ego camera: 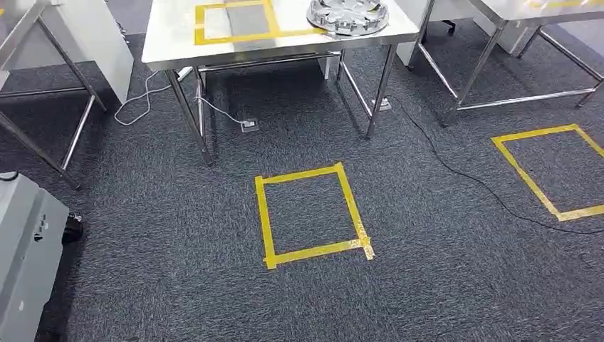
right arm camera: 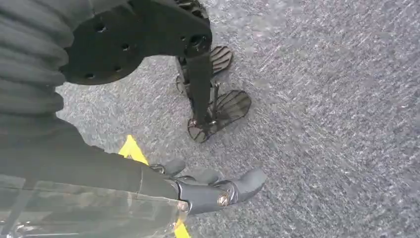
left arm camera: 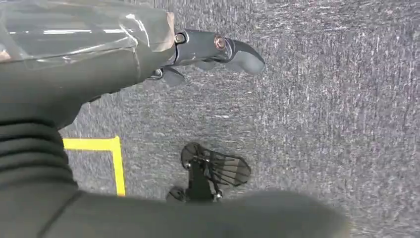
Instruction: Take the parts from the cabinet and place them on the table.
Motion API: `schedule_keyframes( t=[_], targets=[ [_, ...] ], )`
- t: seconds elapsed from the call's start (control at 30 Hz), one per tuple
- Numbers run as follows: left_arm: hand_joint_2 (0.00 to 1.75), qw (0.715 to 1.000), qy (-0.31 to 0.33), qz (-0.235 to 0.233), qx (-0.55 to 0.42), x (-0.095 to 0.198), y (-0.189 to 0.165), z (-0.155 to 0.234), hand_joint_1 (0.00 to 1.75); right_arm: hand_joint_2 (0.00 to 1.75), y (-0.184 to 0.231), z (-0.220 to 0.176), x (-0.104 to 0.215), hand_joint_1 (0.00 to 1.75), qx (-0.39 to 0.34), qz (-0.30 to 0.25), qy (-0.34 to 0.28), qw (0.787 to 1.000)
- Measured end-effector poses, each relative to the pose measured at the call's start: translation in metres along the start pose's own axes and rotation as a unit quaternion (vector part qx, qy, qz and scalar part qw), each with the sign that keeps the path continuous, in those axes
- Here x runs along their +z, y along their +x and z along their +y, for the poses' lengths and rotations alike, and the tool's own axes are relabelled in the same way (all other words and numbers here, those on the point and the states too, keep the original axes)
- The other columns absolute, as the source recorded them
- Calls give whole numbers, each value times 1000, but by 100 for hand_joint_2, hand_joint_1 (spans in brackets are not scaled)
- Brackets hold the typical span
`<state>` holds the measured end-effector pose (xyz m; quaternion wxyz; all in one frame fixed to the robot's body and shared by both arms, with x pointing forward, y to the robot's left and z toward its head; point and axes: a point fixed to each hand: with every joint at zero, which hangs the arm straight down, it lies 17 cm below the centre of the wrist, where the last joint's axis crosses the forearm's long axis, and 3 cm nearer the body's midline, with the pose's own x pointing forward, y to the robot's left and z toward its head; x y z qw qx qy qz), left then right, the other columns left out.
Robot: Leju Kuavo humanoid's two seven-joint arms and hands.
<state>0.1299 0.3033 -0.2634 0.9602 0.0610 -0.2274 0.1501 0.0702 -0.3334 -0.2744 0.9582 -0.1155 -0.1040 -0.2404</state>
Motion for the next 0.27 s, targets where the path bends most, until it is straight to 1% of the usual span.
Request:
schedule_keyframes(
  t=[0.27],
  targets=[
    [0, 1000, -2, 4, -8, 2, -7, 2, 0, 0, -1, 3, 2, 0, 16, -2, 15, 1000]
  ],
)
